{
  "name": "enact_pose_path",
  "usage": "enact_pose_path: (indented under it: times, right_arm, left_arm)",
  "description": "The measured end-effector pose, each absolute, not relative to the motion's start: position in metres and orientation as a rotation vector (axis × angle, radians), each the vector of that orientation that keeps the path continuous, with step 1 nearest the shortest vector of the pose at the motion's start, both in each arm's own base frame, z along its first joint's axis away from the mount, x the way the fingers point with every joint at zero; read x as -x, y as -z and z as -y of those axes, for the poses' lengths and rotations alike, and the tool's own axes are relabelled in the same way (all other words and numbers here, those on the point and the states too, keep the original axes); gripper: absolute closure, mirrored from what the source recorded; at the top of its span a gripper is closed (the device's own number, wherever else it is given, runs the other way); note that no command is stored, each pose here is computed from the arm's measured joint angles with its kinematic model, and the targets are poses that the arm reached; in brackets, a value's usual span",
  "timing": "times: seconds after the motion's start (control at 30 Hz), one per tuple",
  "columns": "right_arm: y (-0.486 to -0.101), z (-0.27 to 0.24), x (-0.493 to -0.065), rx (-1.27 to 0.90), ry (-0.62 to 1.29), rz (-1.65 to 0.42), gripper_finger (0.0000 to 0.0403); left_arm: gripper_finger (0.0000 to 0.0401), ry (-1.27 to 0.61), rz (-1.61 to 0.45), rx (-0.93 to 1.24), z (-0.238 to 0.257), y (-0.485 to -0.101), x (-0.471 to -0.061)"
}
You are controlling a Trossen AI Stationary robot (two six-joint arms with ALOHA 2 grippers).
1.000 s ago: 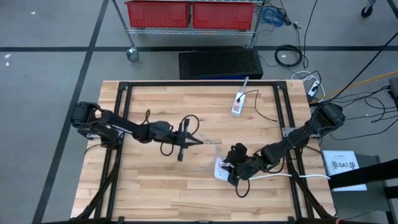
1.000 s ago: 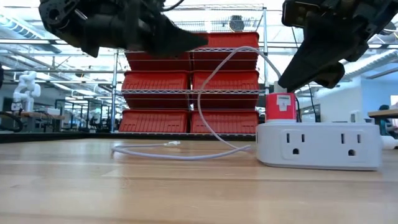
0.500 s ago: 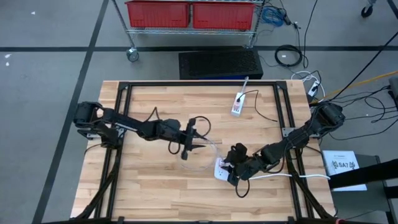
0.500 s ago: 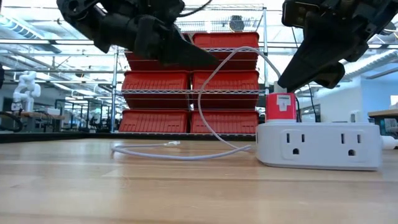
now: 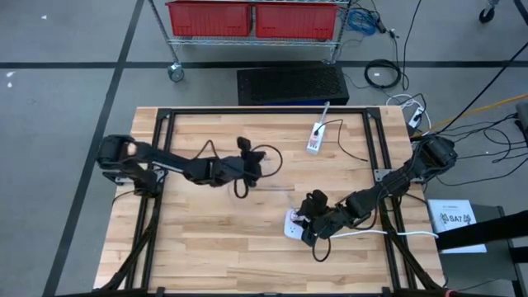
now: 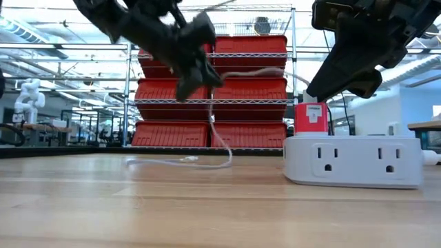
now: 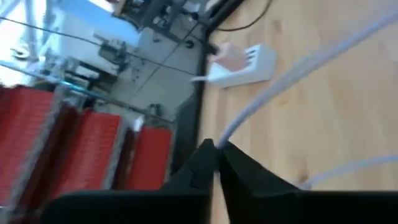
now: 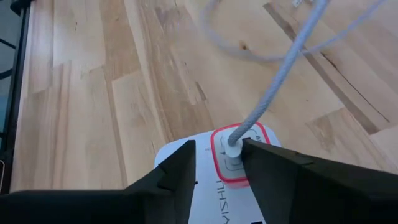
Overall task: Insert USB
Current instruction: Insert the white charger cable into the center orange charger adapter
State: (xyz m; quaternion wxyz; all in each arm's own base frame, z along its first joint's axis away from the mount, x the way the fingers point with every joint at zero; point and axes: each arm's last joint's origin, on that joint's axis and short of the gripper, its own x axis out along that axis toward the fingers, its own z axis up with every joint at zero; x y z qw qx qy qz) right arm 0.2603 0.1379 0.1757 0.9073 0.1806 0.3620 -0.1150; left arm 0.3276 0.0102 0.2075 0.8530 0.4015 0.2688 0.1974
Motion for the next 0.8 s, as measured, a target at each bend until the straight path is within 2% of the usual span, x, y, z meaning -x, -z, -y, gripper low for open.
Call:
enact_pose_path:
  times: [0.07, 0.37, 0.47, 0.53, 0.8]
  right_arm:
    - [-0.176, -0.138, -0.26, -0.371, 0.238, -0.746, 0.0275]
    - [-0.178, -0.136, -0.262, -0.36, 0.285, -0.708, 0.0275]
    - [-0.17, -0.139, -0.256, -0.366, 0.219, -0.818, 0.0275]
    - [-0.169, -0.139, -0.255, -0.365, 0.221, -0.826, 0.0275]
    - [-0.171, -0.137, -0.256, -0.368, 0.256, -0.797, 0.0275]
  left_arm:
    - [0.0387, -0.444, -0.577, -0.884, -0.011, -0.222, -0.319]
    - [0.0394, -0.452, -0.613, -0.917, -0.005, -0.28, -0.257]
    - [0.0395, -0.594, -0.64, -0.903, -0.002, -0.294, -0.235]
    - [0.0395, -0.655, -0.669, -0.888, 0.0, -0.297, -0.225]
    - [0.0395, -0.583, -0.689, -0.776, 0.013, -0.284, -0.214]
